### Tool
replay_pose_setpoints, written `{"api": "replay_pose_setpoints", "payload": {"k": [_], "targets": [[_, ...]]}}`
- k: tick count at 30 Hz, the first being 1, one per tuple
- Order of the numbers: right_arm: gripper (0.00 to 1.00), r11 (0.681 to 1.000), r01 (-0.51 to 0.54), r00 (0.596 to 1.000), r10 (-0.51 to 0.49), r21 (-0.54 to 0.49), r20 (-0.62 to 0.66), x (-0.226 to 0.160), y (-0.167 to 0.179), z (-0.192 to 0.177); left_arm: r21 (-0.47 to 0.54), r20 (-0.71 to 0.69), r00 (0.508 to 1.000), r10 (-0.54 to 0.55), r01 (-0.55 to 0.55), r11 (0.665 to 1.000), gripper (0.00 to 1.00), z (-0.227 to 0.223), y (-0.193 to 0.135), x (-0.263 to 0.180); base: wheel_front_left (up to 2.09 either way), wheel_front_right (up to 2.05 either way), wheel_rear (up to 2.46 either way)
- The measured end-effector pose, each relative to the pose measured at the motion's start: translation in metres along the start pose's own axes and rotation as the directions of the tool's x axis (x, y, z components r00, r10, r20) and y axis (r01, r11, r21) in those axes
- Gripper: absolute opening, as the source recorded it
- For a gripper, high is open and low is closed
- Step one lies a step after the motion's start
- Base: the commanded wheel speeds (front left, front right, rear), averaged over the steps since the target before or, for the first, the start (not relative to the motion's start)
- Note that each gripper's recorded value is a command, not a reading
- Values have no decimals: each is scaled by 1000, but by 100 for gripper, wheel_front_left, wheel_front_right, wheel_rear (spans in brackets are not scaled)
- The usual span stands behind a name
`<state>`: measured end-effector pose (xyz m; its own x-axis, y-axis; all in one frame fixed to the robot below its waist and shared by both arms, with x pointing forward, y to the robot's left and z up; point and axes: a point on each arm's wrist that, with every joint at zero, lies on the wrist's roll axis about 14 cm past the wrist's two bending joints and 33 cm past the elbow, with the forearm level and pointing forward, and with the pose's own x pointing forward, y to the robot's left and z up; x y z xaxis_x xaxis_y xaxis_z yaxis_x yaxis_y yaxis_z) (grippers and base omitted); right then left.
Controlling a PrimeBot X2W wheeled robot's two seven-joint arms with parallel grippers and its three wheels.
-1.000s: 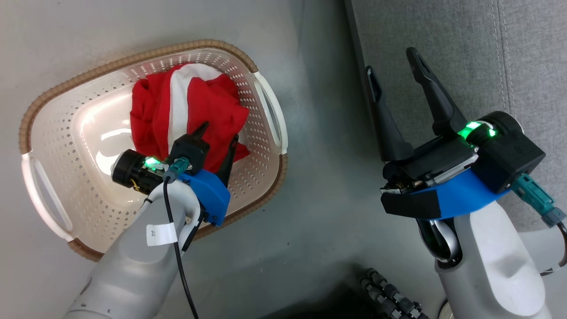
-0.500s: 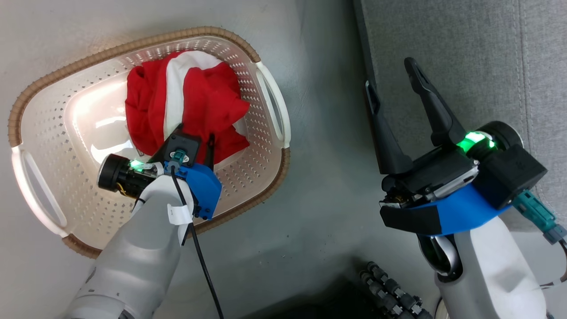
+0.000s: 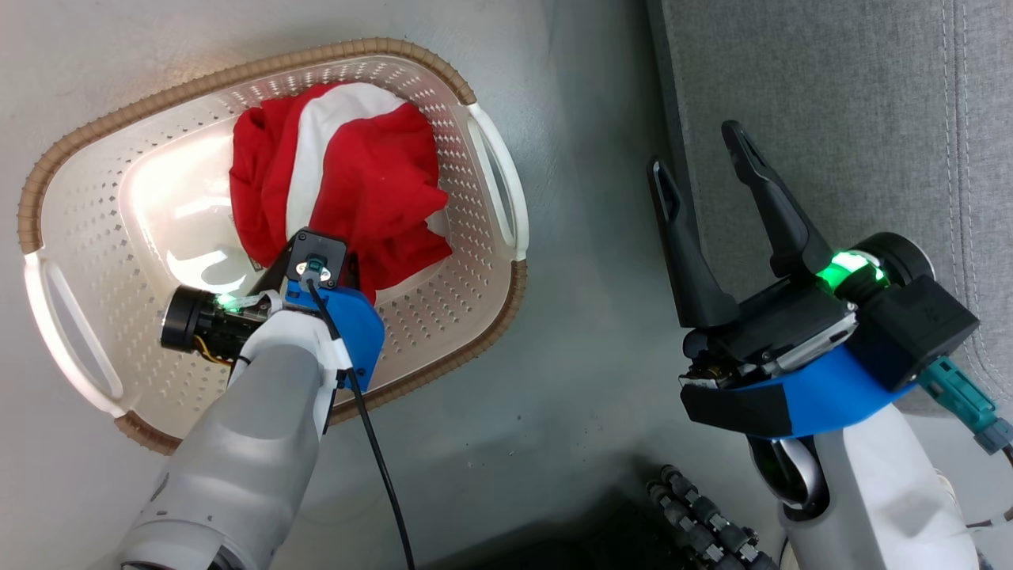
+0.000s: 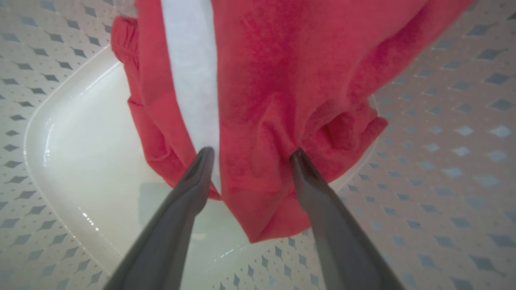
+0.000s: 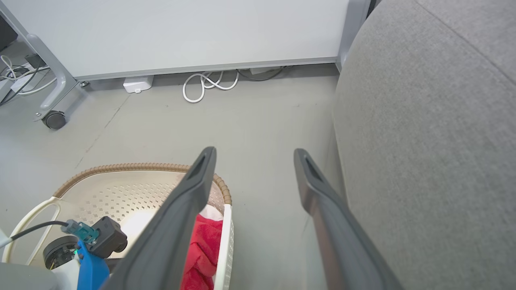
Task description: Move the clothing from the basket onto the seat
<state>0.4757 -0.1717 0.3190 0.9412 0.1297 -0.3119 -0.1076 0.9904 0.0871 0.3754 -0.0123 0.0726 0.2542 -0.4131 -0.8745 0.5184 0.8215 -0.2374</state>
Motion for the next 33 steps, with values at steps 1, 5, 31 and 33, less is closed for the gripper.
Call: {"api": "replay_pose_setpoints", "payload": {"k": [1,5,31,33], "targets": [[100,1000,1,1000,-1,1,-2,0,0,-1,-2,-11,1000,2,-2,1000,100,-2,1,0,0,0,0],[100,1000,1,1000,-1,6,-5,-1,0,-2,-7,-43,999,23,-24,1000,100,-8,4,0,0,0,0],[100,1000,-13,1000,13,11,6,4,4,0,-31,-64,998,0,-2,1000,0,-14,6,-2,0,0,0],[100,1000,-20,1000,19,11,13,6,6,2,-37,-54,999,-3,1,999,0,-13,6,-2,0,0,0]]}}
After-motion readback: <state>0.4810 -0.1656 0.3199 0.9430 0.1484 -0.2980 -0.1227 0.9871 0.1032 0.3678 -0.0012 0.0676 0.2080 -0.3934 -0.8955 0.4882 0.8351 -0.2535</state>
